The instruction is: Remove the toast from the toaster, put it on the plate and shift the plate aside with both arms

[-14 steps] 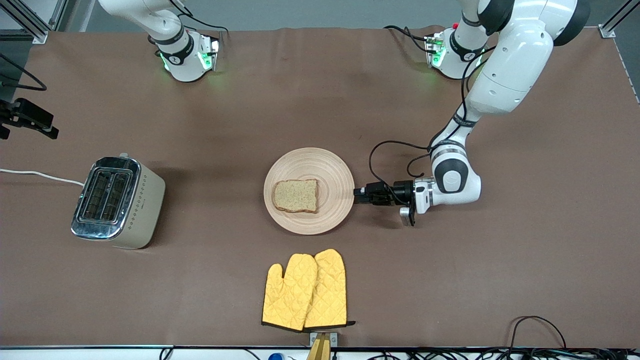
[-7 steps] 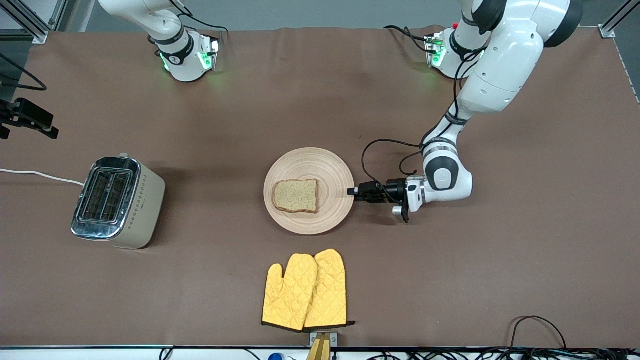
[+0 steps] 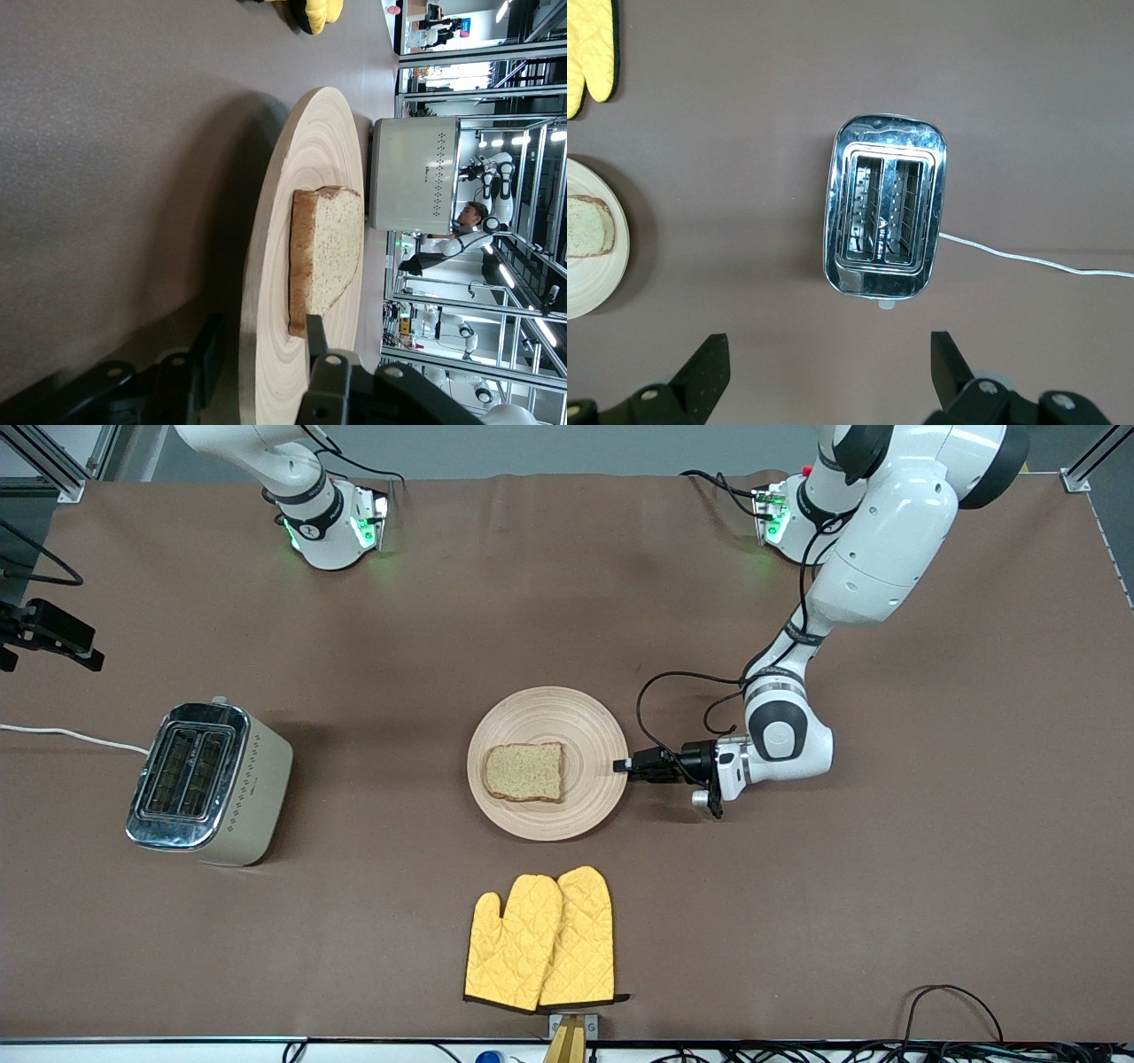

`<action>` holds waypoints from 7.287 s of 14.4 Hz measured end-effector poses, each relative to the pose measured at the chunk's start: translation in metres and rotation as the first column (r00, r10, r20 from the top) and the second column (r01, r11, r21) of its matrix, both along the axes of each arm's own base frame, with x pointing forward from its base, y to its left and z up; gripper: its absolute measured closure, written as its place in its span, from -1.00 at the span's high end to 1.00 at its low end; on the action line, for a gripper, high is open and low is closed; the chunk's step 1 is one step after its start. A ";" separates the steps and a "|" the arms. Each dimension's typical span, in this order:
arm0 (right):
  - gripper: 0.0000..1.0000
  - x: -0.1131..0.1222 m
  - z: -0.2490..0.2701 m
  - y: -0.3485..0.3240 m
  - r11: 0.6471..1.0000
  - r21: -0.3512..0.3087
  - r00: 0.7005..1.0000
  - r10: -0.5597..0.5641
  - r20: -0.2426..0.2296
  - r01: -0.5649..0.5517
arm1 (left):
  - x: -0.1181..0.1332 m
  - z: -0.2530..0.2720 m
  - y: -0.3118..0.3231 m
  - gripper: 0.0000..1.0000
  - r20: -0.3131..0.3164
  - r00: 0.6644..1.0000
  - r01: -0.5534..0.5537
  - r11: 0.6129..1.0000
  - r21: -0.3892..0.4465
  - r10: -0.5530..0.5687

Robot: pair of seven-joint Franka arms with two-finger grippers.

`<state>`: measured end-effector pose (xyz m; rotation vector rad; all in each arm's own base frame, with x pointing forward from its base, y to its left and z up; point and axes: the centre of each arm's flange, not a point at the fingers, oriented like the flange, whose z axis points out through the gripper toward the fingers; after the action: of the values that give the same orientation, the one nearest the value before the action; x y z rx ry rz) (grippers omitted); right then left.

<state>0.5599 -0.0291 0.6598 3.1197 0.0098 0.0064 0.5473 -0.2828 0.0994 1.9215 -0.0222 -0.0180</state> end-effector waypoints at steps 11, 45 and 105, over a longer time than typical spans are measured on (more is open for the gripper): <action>1.00 0.000 -0.003 0.002 1.000 0.004 1.000 0.003 -0.006 -0.003 | -0.003 -0.006 -0.002 -0.78 -0.002 1.000 -0.008 0.999 0.033 0.008; 1.00 0.000 -0.004 -0.004 1.000 0.003 1.000 -0.008 -0.004 0.008 | 0.063 0.093 0.454 -0.81 0.147 0.983 -0.148 0.943 0.297 0.108; 1.00 0.000 -0.004 -0.003 1.000 0.005 1.000 -0.006 -0.005 0.006 | 0.018 0.526 0.205 1.00 -0.010 0.995 -0.026 0.351 0.936 0.101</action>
<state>0.5604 -0.0324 0.6556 3.1249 0.0001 -0.0011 0.5656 -0.0775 0.6250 3.1271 0.1469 -0.0521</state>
